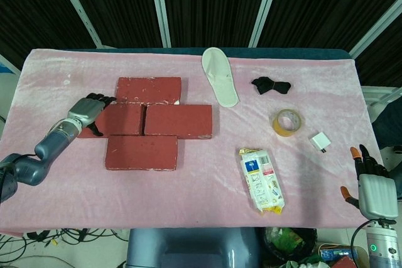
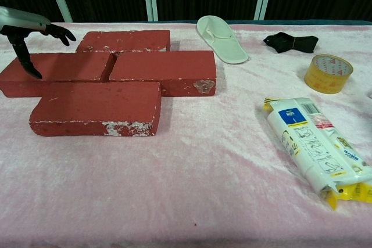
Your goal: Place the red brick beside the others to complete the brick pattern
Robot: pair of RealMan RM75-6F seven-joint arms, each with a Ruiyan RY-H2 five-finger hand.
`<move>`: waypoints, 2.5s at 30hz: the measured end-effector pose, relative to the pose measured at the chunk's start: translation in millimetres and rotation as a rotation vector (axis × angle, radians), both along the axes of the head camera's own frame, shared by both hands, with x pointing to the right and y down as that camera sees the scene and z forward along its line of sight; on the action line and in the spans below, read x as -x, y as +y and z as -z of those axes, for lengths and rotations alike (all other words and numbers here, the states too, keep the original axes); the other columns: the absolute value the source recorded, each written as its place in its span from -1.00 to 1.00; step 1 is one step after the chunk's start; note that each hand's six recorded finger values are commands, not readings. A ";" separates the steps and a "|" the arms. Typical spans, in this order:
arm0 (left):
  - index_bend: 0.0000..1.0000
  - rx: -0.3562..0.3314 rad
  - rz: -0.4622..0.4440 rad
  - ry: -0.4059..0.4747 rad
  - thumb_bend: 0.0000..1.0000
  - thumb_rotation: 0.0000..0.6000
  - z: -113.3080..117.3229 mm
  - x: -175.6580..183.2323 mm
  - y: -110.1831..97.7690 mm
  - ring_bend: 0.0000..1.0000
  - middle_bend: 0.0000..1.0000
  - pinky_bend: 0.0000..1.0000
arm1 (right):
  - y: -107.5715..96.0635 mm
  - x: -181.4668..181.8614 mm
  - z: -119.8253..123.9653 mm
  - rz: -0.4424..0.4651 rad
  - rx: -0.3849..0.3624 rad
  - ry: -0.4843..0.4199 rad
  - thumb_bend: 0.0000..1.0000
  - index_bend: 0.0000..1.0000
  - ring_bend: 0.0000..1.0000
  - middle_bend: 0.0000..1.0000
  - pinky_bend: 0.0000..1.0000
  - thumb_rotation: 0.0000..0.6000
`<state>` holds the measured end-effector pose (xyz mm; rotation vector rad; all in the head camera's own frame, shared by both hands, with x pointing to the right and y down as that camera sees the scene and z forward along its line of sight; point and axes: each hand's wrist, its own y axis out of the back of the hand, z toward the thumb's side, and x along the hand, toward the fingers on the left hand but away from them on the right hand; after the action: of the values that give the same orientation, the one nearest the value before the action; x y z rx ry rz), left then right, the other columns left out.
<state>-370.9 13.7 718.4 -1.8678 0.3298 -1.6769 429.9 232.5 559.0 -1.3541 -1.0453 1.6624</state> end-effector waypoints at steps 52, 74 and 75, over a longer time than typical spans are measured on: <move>-0.76 0.051 0.164 -0.161 -0.78 1.00 -0.8 133.9 56.0 -1.00 -0.67 -1.00 | -0.4 -2.7 0.0 -0.025 -0.001 0.011 -0.70 -0.85 -0.70 -0.98 -0.52 1.00; -0.76 0.073 0.130 -0.121 -0.78 1.00 -10.6 114.9 56.3 -1.00 -0.67 -1.00 | -0.4 -2.7 -0.3 -0.028 0.000 0.010 -0.70 -0.85 -0.70 -0.98 -0.52 1.00; -0.76 0.072 0.130 -0.119 -0.78 1.00 -10.5 114.2 56.2 -1.00 -0.67 -1.00 | -0.4 -2.7 -0.3 -0.028 0.000 0.010 -0.70 -0.85 -0.70 -0.98 -0.52 1.00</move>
<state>-485.1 69.9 729.0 -1.8228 0.3525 -1.9012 432.6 232.1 559.3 -1.3358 -1.0628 1.6876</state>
